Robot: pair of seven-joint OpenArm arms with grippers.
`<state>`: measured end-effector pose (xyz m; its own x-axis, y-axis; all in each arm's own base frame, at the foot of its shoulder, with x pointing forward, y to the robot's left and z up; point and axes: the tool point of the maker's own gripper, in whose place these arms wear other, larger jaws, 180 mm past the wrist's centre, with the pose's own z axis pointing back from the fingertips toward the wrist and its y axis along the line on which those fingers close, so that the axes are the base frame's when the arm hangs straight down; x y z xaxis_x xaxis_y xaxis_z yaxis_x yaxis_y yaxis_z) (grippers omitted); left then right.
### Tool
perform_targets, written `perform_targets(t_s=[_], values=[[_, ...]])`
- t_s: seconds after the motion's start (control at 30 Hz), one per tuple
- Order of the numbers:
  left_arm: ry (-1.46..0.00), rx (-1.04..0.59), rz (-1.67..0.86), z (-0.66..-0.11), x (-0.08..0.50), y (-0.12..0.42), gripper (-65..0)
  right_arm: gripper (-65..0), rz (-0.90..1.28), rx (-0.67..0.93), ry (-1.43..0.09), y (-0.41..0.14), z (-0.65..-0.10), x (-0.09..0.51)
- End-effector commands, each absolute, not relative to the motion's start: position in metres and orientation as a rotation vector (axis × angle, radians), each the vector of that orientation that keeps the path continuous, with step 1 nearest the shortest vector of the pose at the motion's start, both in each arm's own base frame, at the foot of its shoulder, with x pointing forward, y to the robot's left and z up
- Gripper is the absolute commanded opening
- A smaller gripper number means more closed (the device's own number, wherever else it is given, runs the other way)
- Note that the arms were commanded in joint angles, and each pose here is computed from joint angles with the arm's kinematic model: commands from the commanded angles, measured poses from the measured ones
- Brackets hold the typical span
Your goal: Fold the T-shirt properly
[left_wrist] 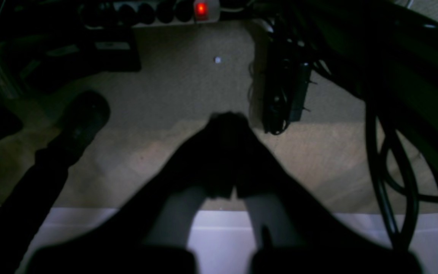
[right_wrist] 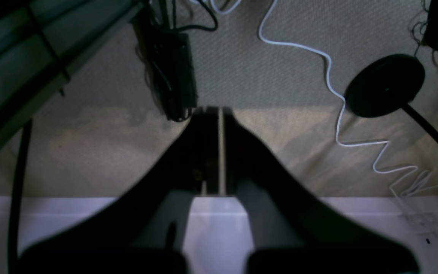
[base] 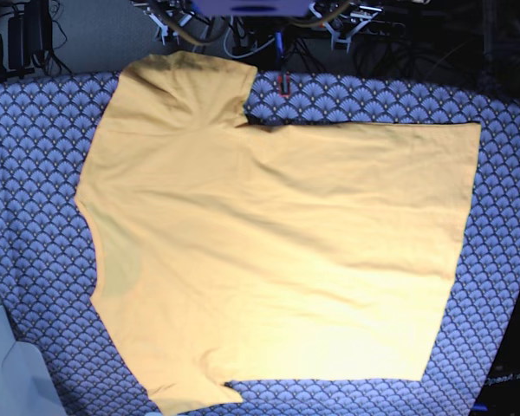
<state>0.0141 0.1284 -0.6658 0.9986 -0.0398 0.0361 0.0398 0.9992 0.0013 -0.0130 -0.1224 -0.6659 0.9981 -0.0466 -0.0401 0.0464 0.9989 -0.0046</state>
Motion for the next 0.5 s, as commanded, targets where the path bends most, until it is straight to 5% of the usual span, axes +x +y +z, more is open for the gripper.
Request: perform_targets(t_s=[0.0,0.47], values=[[-0.047,-0.002,-0.04,-0.6657,0.0185,0.1264,-65.0,-65.0,-0.05,0.006,0.043,-0.1208,-0.6659,-0.0133],[-0.049,-0.004,-0.038,-0.6657,0.0188,0.1253,-65.0,-65.0,-0.054,0.009,0.04,-0.1188,-0.6659,-0.012]])
